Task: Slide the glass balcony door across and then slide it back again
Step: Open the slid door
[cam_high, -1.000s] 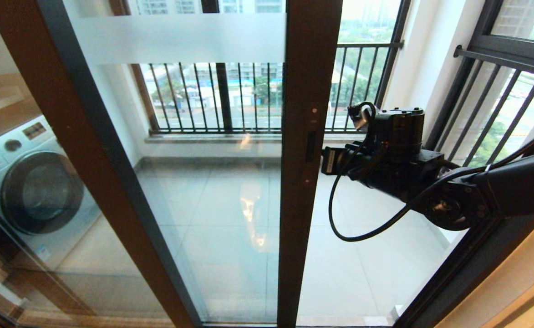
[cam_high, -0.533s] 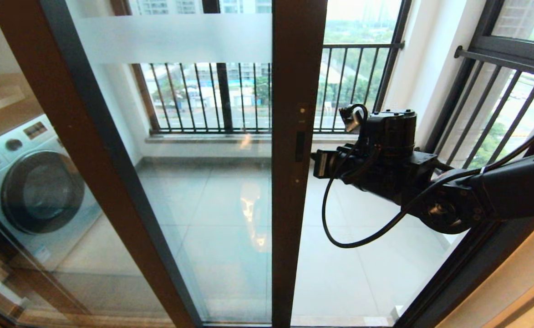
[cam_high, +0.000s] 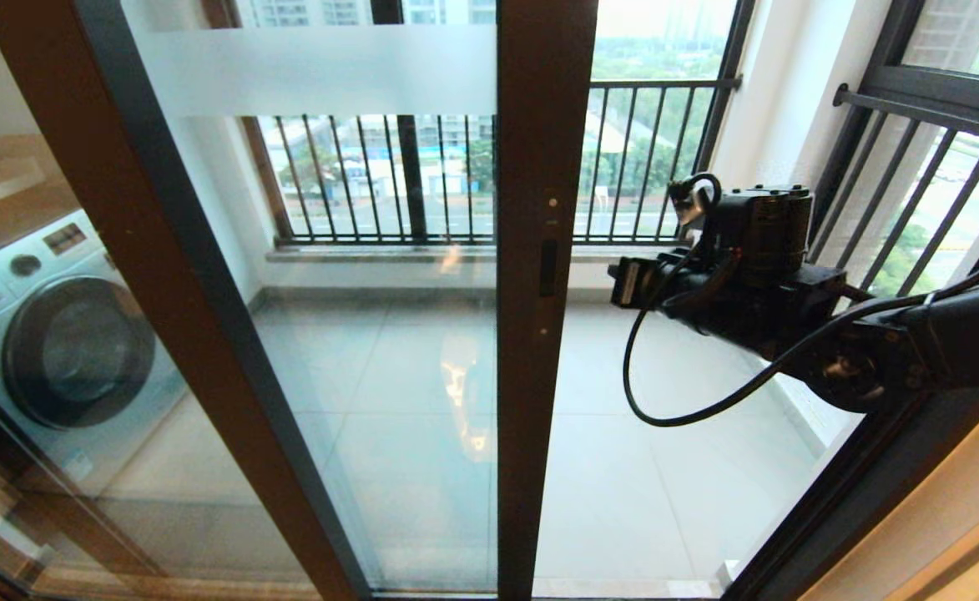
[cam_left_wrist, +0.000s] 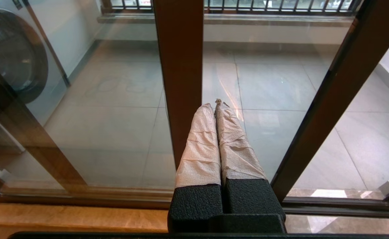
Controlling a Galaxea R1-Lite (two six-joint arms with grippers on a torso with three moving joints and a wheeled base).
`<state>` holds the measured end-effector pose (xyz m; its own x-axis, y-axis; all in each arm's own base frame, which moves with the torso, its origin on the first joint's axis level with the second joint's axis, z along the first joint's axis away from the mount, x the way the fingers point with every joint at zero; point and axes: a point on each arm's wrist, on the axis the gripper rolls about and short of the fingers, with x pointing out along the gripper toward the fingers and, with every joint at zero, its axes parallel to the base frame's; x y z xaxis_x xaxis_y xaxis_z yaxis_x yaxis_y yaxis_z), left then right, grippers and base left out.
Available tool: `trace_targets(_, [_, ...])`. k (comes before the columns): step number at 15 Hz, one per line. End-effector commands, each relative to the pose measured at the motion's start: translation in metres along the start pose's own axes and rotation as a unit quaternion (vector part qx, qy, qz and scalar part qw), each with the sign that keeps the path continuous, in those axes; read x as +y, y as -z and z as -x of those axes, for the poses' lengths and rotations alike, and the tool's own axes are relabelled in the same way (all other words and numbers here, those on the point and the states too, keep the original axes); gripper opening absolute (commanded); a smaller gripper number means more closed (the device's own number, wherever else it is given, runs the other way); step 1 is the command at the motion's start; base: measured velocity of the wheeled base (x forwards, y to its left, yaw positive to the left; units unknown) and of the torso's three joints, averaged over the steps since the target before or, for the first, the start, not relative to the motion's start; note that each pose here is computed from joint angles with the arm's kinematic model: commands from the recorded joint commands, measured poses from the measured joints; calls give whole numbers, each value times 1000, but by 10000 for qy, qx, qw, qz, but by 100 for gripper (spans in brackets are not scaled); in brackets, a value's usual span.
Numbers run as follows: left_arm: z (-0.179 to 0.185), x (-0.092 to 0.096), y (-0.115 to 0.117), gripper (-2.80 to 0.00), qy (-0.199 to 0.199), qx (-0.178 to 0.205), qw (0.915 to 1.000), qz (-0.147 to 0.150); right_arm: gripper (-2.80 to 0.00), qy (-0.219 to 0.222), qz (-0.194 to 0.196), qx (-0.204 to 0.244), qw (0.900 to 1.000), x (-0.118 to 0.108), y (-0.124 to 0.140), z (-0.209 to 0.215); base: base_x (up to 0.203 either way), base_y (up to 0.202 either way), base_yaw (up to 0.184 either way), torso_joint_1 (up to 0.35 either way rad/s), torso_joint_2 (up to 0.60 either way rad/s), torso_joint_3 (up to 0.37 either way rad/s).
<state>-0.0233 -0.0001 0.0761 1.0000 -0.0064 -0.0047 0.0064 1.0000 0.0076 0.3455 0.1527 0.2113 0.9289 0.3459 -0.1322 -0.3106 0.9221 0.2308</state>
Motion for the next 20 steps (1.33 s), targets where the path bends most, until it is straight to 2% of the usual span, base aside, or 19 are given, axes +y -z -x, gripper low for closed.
trace_targets(1, [0,0,0,-280,-1,0,10000,0,-280,133,-36,-222,9997,-11,-16,17,0,0,0,0,0,0])
trace_targets(6, [0,0,0,-280,-1,0,10000,0,-280,379,-7,-575,9976,-27,-38,96,0,0,0,0,0,0])
trace_targets(10, [0,0,0,-280,0,-6,10000,0,-280,480,333,-817,9949,-26,-45,190,0,0,0,0,0,0])
trace_targets(13, [0,0,0,-280,6,-5,10000,0,-280,673,444,-751,9939,-25,-37,270,0,0,0,0,0,0])
trace_targets(15, [0,0,0,-280,-1,-7,10000,0,-280,1087,496,-612,9909,-27,-20,322,0,0,0,0,0,0])
trace_targets(17, [0,0,0,-280,-1,0,10000,0,-280,1575,644,-582,9837,-29,1,370,0,0,0,0,0,0])
trace_targets(18, [0,0,0,-280,-1,0,10000,0,-280,1944,840,-580,9756,-29,12,391,0,0,0,0,0,0])
trace_targets(20, [0,0,0,-280,-1,0,10000,0,-280,2775,1332,-812,9480,-21,33,425,0,0,0,0,0,0])
